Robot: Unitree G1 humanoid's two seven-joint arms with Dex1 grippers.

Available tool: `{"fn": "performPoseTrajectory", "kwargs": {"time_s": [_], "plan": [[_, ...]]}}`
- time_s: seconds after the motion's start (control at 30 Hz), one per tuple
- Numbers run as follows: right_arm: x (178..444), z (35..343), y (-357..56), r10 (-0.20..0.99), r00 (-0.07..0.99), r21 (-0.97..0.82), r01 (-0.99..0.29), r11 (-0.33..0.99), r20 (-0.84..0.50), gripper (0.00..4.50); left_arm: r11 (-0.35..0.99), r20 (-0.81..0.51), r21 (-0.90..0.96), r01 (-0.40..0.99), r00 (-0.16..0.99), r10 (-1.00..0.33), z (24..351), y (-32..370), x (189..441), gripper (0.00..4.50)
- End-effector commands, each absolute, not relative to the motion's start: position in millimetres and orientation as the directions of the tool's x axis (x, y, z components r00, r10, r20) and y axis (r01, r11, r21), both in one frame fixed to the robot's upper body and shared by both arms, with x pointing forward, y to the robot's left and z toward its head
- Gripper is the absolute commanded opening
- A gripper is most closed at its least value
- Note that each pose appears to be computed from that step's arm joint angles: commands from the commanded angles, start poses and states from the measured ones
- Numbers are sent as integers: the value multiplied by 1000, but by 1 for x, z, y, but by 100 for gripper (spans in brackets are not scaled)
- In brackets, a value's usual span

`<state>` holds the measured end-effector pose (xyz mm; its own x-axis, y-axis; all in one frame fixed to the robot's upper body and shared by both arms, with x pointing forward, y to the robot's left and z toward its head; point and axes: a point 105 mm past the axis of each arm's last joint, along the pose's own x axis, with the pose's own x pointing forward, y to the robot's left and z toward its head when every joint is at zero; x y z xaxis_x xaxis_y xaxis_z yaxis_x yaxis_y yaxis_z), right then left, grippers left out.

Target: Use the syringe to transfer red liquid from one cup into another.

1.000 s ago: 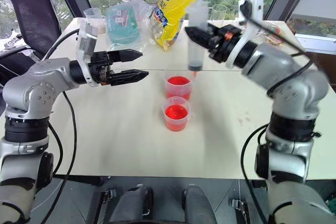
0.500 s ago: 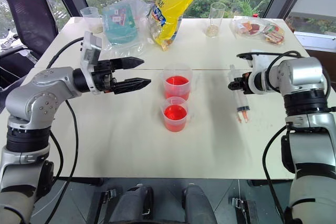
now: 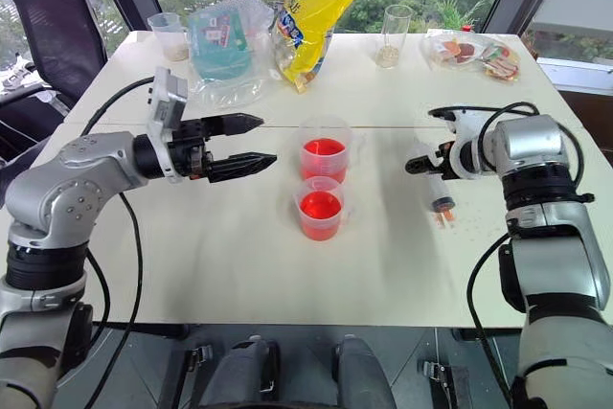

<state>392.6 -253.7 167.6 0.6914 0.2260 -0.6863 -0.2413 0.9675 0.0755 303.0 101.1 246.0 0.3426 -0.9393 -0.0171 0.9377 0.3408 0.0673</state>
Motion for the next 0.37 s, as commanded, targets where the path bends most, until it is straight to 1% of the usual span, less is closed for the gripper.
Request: {"fn": "performPoseTrajectory", "kwargs": {"time_s": [0.03,0.1,0.17,0.23,0.37], "plan": [[377,224,-231,406,741,50,-452,890,-534,445,343,-10,98,934,345,-938,253,106,296,450],[356,242,-214,520,707,26,-580,814,-479,445,348,-29,100,932,353,-935,250,109,295,450],[337,250,-204,588,668,17,-654,756,-455,445,351,-48,110,930,358,-933,248,113,294,450],[311,258,-192,668,611,-22,-744,667,-424,445,356,-64,126,926,366,-929,248,116,293,450],[277,257,-184,727,541,-61,-818,573,-423,445,364,-71,130,922,375,-924,250,121,290,450]]}}
